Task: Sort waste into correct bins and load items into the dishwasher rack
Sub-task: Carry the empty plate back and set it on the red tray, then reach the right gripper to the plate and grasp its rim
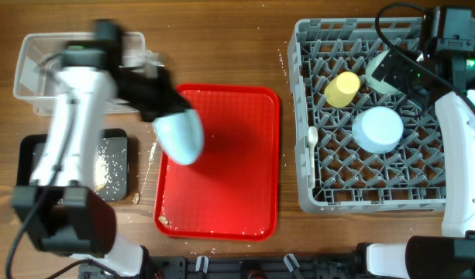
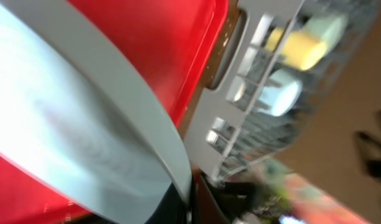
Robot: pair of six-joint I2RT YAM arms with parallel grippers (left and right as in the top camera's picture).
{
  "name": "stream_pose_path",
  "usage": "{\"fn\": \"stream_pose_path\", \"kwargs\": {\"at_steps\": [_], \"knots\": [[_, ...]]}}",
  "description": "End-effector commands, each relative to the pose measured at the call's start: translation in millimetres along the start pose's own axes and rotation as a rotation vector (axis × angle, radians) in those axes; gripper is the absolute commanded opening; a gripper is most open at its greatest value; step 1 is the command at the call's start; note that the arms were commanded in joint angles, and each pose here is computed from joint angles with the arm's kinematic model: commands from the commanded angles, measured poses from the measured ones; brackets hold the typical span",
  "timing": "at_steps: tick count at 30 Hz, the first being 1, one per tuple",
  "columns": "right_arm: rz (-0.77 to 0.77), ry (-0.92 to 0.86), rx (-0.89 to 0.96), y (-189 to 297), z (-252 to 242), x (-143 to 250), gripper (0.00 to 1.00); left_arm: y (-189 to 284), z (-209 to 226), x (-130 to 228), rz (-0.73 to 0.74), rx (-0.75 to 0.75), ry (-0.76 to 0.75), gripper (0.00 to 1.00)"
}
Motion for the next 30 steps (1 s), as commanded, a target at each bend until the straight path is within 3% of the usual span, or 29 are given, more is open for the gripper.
{"fn": "stream_pose_path", "kwargs": {"at_steps": [1, 5, 11, 14, 16, 19, 24, 28, 29, 30], "knots": [[-0.038, -0.022, -0.005, -4, 5, -9, 1.00, -59, -13, 4, -0.028, -0.194, 0.056, 0.04], [-0.087, -0.038, -0.082, -3, 20, -22, 1.00, -102, -11, 1, -0.120, -0.397, 0.065, 0.04], [0.160, -0.012, -0.335, 7, 57, 16, 1.00, -133, -6, -3, -0.210, -0.564, -0.003, 0.06], [0.263, 0.007, -0.420, 13, 70, 34, 0.99, -140, 1, 1, -0.176, -0.588, 0.005, 0.19], [0.281, 0.016, -0.429, 15, 74, 40, 1.00, -140, 7, 7, -0.150, -0.612, 0.015, 0.43], [0.309, 0.033, -0.451, 19, 80, 49, 1.00, -137, 8, 10, -0.140, -0.623, 0.018, 0.45], [0.361, 0.093, -0.499, 29, 96, 70, 1.00, -95, -1, -5, -0.238, -0.582, 0.045, 0.48], [0.372, 0.272, -0.547, 39, 115, 100, 0.98, -28, 5, -24, -0.384, -0.537, 0.128, 0.49], [0.378, 0.325, -0.558, 41, 120, 109, 0.98, -10, 10, -27, -0.420, -0.529, 0.157, 0.51], [0.385, 0.379, -0.568, 42, 125, 119, 0.98, 7, 17, -30, -0.454, -0.526, 0.190, 0.64]]}}
Point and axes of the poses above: each gripper's point midway between its finger pads, its own y axis back along the fingers, its own z axis along the line the jaws close on, x = y × z, the point moved 2 cm from there along y, back along the fingers, and after that the axes turned 13 degrees about -y, right-handed, at the moved point
